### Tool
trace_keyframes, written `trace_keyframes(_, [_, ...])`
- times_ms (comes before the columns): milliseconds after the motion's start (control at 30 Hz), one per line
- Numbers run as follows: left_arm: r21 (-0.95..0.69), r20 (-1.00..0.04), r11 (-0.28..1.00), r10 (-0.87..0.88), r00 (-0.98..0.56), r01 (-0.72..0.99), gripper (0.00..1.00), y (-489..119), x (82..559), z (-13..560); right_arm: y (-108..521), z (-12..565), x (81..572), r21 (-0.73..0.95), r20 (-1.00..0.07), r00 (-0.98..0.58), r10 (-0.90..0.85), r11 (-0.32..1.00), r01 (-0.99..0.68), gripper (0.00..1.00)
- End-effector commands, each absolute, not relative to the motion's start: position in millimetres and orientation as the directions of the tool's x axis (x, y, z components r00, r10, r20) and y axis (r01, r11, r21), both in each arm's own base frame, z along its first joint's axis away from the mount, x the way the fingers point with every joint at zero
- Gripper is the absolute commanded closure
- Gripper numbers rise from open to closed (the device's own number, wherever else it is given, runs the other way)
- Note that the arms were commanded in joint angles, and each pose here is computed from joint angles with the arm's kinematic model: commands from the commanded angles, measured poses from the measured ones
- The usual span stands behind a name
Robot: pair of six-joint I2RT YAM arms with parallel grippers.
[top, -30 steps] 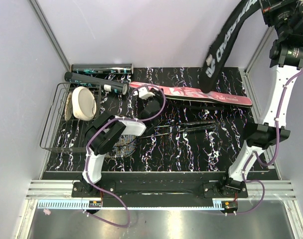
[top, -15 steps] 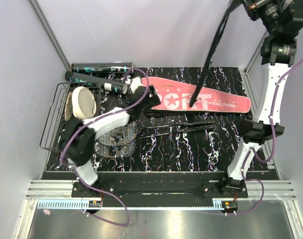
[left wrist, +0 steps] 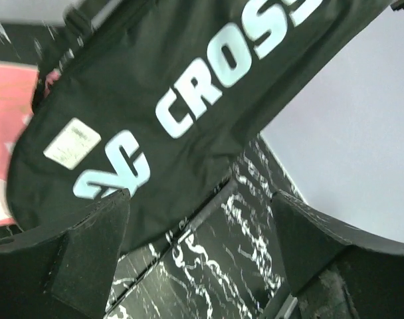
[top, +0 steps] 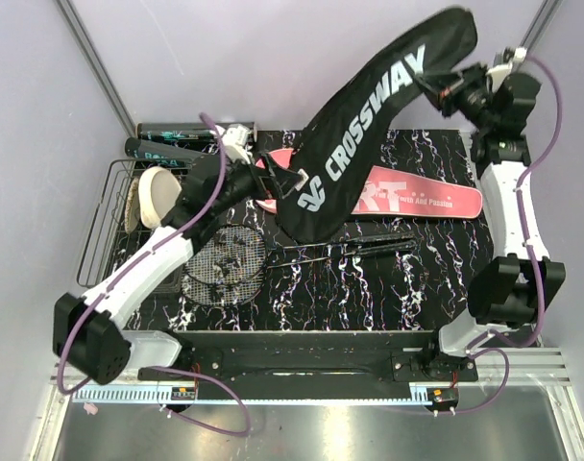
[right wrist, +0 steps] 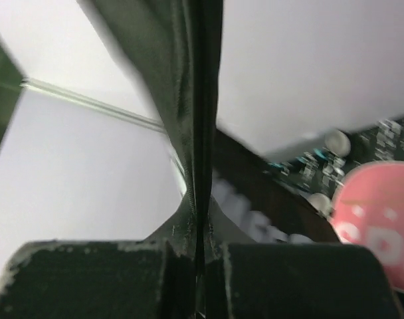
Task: Pack up the badminton gear
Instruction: Pick up the racket bag from the center of the board, then open the racket bag at the center of the board.
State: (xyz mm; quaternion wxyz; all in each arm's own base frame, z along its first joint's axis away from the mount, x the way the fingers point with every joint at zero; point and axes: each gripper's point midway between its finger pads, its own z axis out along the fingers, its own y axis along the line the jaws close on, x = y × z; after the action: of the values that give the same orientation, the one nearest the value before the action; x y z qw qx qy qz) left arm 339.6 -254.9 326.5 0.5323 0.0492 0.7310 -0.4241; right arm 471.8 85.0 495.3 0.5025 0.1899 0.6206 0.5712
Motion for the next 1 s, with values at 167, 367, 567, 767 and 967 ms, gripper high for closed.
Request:
trace_keyframes(167, [-0.416,-0.839,0.665,-0.019,-0.543,0.62,0.2,-321,333,237,52,338,481,0.841,-0.528,-0.384,0.758,0.53,-0.108,1.0])
trace_keyframes(367, [-0.439,-0.796,0.782,-0.11,-0.595,0.443,0.3,-311,369,214,27,298,484,0.763,-0.606,-0.37,0.704,0.646,-0.021,1.0])
trace_keyframes(567, [-0.636,-0.646,0.728,-0.32,-0.692,0.257,0.13,-302,415,216,12,290,482,0.701,-0.686,-0.356,0.635,0.709,-0.085,1.0])
trace_keyframes(767, [-0.905,-0.403,0.328,-0.462,-0.79,0.27,0.17,-348,444,268,62,328,446,0.552,-0.826,-0.29,0.483,0.591,-0.588,1.0])
trace_keyframes(967, [-0.509,-0.854,0.366,-0.329,-0.404,0.779,0.1,-374,450,354,76,351,433,0.473,-0.861,-0.256,0.44,0.507,-0.72,1.0])
